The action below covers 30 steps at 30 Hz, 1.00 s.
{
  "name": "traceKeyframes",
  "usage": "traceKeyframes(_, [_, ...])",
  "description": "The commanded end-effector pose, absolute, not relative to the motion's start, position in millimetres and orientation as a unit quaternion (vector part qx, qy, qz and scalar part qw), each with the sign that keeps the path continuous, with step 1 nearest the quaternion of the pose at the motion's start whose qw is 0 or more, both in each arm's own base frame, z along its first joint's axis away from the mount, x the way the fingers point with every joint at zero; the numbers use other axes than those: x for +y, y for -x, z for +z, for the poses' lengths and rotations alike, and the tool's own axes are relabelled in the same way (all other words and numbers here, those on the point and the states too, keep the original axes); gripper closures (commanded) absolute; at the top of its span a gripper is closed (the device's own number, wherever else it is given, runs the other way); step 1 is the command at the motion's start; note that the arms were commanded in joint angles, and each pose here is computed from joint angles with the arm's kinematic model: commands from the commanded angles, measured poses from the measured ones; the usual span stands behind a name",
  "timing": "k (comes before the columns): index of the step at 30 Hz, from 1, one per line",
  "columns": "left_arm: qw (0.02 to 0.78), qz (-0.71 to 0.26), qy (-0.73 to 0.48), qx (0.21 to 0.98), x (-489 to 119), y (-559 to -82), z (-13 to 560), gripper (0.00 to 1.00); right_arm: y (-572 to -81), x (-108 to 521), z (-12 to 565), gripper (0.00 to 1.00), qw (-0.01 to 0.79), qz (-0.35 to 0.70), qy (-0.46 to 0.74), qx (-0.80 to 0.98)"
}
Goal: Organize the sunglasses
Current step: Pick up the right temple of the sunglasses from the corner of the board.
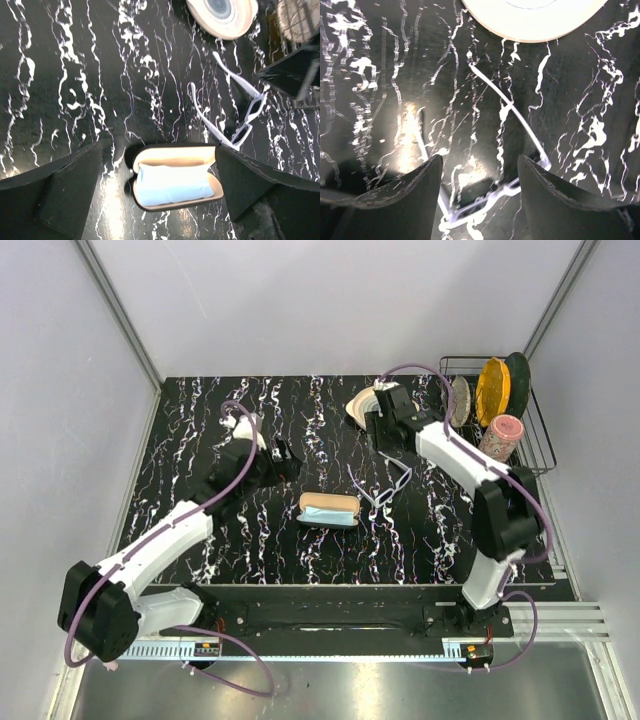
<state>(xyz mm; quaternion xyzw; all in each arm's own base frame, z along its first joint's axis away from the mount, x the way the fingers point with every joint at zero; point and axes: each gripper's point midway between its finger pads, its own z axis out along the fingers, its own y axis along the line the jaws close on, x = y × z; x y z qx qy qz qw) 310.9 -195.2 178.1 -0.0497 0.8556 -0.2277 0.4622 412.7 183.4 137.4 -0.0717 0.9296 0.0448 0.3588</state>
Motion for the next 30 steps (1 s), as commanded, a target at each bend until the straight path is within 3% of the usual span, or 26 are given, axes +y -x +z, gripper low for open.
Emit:
traceKeyframes(1, [0.485,-0.261,0.021,0.835,-192,-330,219,0.01,-430,159,110,0.32,0.278,0.034,0.13,0.951])
traceKeyframes(9, [0.486,-0.238,-0.001,0.841,-176,-337,221,0.01,-465,134,64,0.33,0.208,0.019,0.175,0.962])
traceKeyframes(19, [0.483,-0.246,-0.022,0.84,-180,-336,215,0.01,-450,140,39,0.35,0.154,0.082,0.212,0.961])
traceKeyframes(26, [0.475,-0.237,-0.03,0.847,-180,-339,212,0.01,-452,132,22,0.44,0.14,0.058,0.188,0.97])
traceKeyframes(30, [0.475,-0.236,-0.033,0.847,-179,-338,212,0.01,-450,130,19,0.53,0.14,0.053,0.191,0.97])
